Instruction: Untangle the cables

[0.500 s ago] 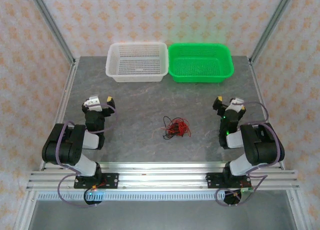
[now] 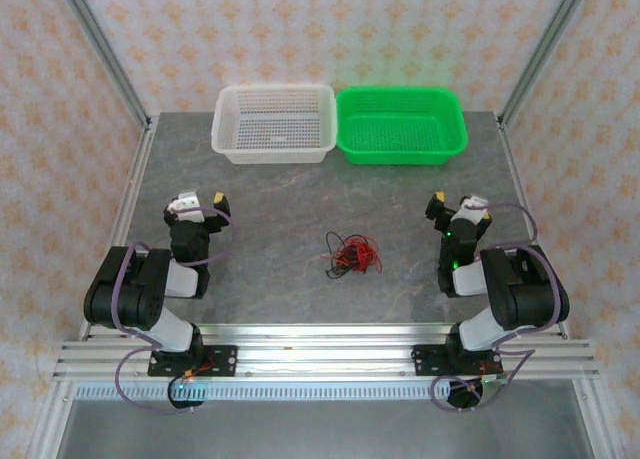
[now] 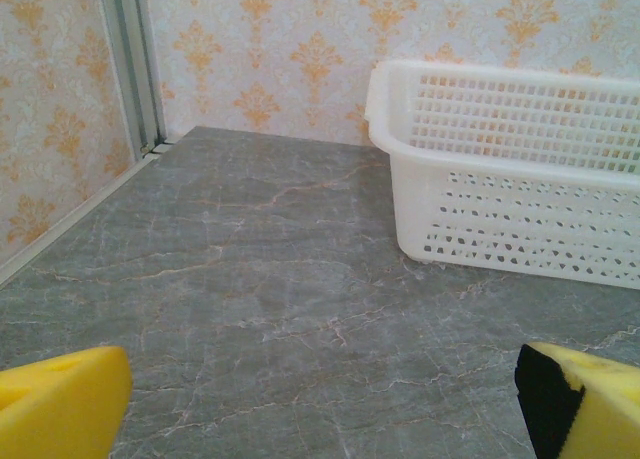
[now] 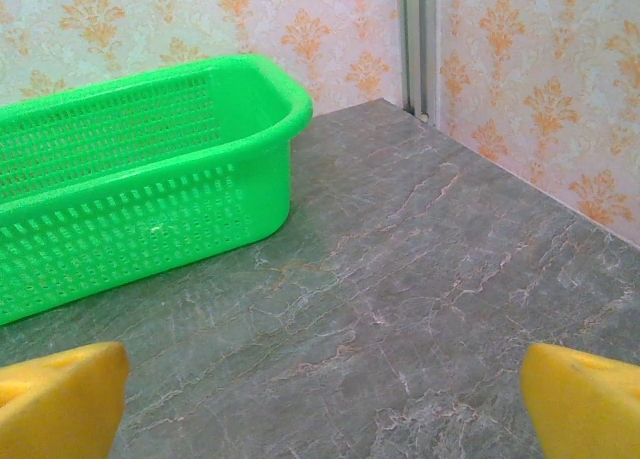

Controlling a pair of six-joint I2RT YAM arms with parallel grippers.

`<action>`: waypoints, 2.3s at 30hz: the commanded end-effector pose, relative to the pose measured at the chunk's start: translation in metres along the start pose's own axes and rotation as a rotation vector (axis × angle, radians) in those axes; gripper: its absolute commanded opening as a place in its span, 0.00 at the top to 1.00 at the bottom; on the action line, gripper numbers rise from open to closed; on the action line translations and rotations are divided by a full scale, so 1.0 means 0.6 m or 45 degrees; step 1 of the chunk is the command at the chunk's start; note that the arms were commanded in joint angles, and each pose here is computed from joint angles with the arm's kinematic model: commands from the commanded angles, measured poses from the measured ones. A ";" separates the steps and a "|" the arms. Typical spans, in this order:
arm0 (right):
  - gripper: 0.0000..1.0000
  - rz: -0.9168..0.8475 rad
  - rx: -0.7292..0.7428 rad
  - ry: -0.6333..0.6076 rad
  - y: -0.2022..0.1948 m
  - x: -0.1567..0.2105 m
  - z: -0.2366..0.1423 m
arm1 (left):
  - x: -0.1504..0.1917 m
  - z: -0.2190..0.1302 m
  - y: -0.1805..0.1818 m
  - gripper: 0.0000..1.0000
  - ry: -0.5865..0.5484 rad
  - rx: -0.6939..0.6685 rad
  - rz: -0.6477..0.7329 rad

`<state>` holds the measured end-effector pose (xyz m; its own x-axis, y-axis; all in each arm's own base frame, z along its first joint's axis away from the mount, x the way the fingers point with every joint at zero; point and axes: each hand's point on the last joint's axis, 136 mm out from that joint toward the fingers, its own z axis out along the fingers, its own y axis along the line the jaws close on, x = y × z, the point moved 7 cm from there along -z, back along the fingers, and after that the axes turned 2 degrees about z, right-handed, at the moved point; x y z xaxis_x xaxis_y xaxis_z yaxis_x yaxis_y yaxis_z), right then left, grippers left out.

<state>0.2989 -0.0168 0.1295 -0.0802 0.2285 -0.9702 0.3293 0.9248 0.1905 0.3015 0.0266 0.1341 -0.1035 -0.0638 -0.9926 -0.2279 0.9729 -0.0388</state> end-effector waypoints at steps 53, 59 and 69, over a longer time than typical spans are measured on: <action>0.12 0.056 -0.383 1.178 0.241 0.004 -0.234 | -0.080 -0.185 -0.220 0.15 0.585 0.547 -0.588; 0.16 -0.084 -0.298 1.201 0.259 0.041 -0.240 | -0.071 -0.187 -0.249 0.15 0.627 0.594 -0.550; 0.28 -0.121 -0.275 1.229 0.266 0.087 -0.228 | -0.071 -0.187 -0.276 0.15 0.645 0.644 -0.507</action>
<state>0.2138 0.1821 0.1338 -0.8726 0.2003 -0.4454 0.0972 0.9650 0.2436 0.2286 -0.1500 0.1763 -0.6018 -0.3775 -0.7038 0.0822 0.8472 -0.5248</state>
